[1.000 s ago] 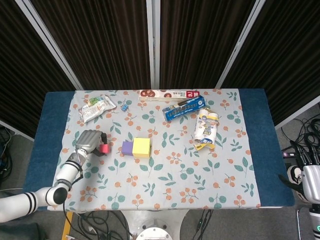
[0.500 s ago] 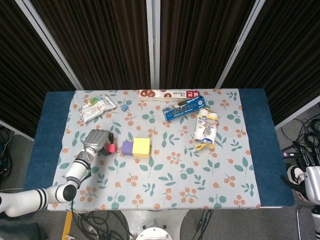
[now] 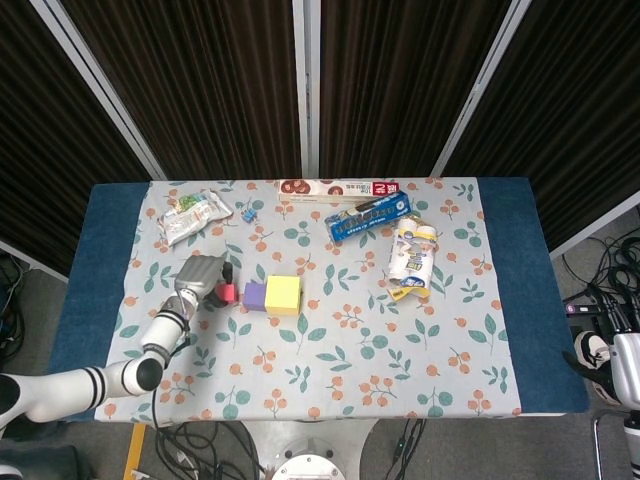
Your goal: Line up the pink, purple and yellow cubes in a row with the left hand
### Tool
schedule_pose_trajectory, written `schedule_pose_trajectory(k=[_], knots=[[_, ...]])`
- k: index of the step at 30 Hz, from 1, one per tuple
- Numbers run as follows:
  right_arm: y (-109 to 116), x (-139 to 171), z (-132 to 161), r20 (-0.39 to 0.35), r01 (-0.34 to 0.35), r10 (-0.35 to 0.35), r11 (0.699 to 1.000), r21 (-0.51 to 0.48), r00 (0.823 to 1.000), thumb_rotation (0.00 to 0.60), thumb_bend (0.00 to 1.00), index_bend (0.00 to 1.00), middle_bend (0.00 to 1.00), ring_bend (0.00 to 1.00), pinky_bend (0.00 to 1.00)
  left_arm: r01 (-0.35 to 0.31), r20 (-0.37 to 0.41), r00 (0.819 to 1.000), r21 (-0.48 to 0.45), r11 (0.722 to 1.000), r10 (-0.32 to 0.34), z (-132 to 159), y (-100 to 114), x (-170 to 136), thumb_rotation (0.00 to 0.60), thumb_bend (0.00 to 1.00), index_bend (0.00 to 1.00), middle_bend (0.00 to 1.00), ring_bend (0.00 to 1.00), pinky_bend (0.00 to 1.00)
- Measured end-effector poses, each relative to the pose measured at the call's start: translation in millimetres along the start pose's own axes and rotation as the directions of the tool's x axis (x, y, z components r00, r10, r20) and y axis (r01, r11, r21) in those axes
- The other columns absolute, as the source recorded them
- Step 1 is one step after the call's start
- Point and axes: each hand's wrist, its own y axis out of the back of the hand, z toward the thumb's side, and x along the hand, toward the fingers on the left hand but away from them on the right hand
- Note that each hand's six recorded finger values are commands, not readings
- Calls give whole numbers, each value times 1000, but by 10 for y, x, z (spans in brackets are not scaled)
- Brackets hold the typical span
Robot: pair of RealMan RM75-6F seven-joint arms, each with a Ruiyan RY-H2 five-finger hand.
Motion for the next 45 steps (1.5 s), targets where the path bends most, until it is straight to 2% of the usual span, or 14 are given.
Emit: schedule_pose_trajectory(k=[12,23,29,31,38,45], knots=[[10,-4,-8,4,5,-5,1000,-2,1000,600,0,79,183,20,137,19,2,1000,-1,1000,-19,44,-32,16,600,316,489,451,492,345],[15,-8,-15,4,9,-9,1000,-6,1000,600,0,79,183,20,137,30,24,999,14,999,-30,86,-53,-65,600,310,429,426,490,344],[23,2,-19,5,11,-11,1000,-7,1000,600,0,79,183,20,137,30,30,999,18,999,-30,88,-46,-104,600,304,281,351,454,337],[28,0,-20,6,12,-12,1000,-8,1000,600,0,79,183,20,137,28,32,999,17,999,-28,83,-27,-125,600,303,262,329,431,332],[29,-16,16,-10,14,-14,1000,-10,1000,600,0,79,183,20,137,-58,16,998,80,995,57,-79,115,-237,600,234,247,224,269,279],[24,1,14,-7,13,-13,1000,-12,1000,600,0,79,183,20,137,-126,-7,992,148,981,128,-198,86,-166,600,68,237,196,235,266]])
